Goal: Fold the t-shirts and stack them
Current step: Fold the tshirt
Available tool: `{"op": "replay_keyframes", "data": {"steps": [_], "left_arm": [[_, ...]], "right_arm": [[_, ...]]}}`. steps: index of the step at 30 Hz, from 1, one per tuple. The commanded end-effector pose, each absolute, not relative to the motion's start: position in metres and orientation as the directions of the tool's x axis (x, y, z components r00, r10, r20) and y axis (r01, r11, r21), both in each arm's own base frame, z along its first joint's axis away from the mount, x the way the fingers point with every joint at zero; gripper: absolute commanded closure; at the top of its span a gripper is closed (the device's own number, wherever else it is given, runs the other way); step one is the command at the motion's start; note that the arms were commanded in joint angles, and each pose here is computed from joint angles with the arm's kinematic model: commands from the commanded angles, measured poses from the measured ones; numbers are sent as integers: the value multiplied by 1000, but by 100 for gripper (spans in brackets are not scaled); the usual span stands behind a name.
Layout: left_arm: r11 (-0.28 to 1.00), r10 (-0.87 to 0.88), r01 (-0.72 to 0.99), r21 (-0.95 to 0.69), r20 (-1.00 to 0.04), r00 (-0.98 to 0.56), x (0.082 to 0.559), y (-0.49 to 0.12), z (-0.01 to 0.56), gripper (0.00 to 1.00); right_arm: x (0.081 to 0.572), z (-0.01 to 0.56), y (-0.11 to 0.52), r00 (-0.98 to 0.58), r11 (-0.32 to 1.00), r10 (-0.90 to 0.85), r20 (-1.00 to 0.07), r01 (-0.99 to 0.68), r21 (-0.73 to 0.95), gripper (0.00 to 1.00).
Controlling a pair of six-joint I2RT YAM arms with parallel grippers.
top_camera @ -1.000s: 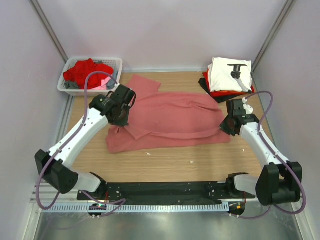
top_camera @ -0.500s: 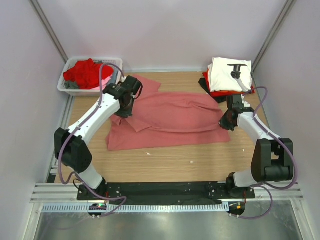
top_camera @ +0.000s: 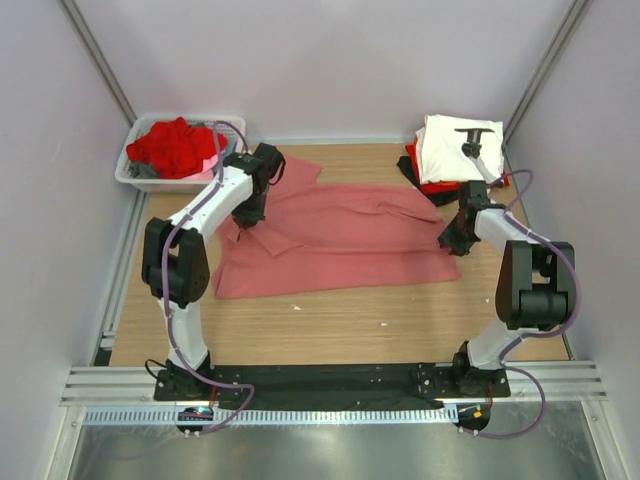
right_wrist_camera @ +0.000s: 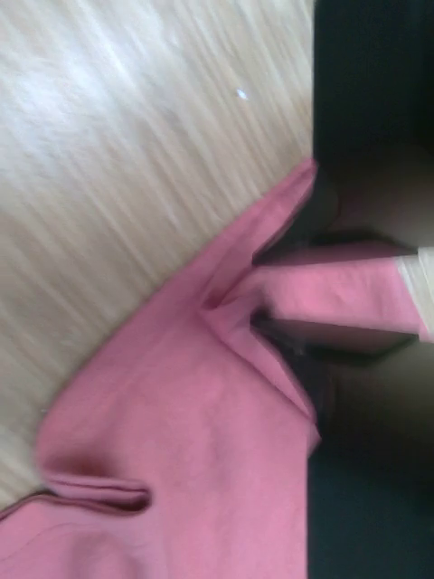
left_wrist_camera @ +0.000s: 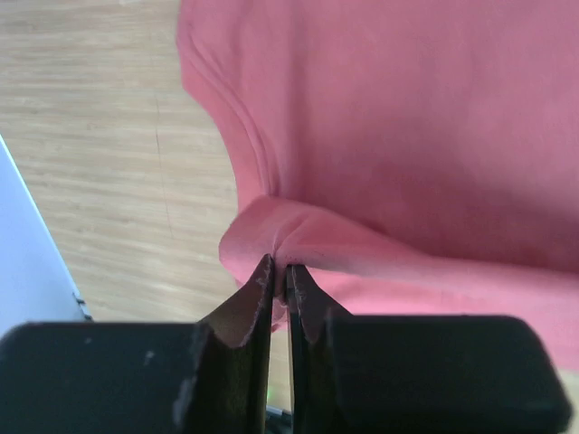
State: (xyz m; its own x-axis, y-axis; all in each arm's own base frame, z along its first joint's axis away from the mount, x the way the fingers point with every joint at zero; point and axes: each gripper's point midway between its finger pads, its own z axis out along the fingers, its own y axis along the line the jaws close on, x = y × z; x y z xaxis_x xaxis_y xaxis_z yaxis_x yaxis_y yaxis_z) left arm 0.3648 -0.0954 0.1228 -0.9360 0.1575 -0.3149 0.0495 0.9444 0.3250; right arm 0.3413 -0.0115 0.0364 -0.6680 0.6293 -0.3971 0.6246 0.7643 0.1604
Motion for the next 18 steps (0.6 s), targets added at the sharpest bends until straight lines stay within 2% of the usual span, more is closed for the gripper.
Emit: {"op": "replay_keyframes", "data": {"steps": [1, 2, 3, 4, 5, 6, 7, 8, 9, 11, 12, 14, 16, 18], "left_arm": [[959, 48, -61, 277, -371, -927, 397, -76, 135, 87], [958, 36, -74, 276, -372, -927, 400, -72, 136, 82], [957, 10, -100, 271, -377, -926, 403, -67, 144, 75], [956, 4, -108, 272, -382, -924, 403, -65, 149, 61], [955, 0, -116, 273, -390, -921, 400, -64, 154, 55], [955, -17, -130, 267, -388, -922, 395, -63, 152, 52], [959, -32, -149, 241, -430, -902, 388, -62, 169, 42], [959, -60, -177, 221, -455, -889, 385, -62, 171, 36], [958, -68, -182, 220, -442, -894, 371, -59, 165, 33], [964, -107, -210, 161, -489, -866, 352, -58, 179, 27], [970, -143, -216, 115, -451, -881, 335, -64, 160, 26], [973, -205, -229, -12, -495, -844, 323, -75, 169, 26], [955, -295, -258, -143, -447, -845, 293, -89, 154, 26], [933, -354, -278, -229, -446, -822, 285, -98, 144, 25]], "right_arm": [[381, 58, -31, -625, 759, 638, -450, 609, 230, 59], [387, 61, -35, -624, 763, 632, -459, 604, 229, 59], [385, 61, -36, -640, 767, 628, -443, 603, 217, 40], [385, 65, -39, -644, 771, 622, -446, 603, 203, 34], [386, 78, -44, -637, 774, 615, -464, 601, 200, 22], [385, 85, -46, -626, 774, 611, -485, 601, 199, 17], [379, 98, -48, -606, 773, 607, -514, 600, 206, 13], [373, 103, -48, -599, 770, 608, -520, 604, 206, 7], [367, 107, -48, -591, 768, 610, -529, 606, 208, 6], [346, 118, -46, -574, 764, 614, -543, 605, 224, 5], [339, 119, -41, -568, 761, 622, -539, 600, 245, 5], [316, 117, -31, -566, 762, 631, -530, 582, 285, 5], [297, 107, -12, -587, 754, 654, -476, 554, 352, 5], [289, 100, 0, -597, 745, 667, -447, 534, 399, 5]]}}
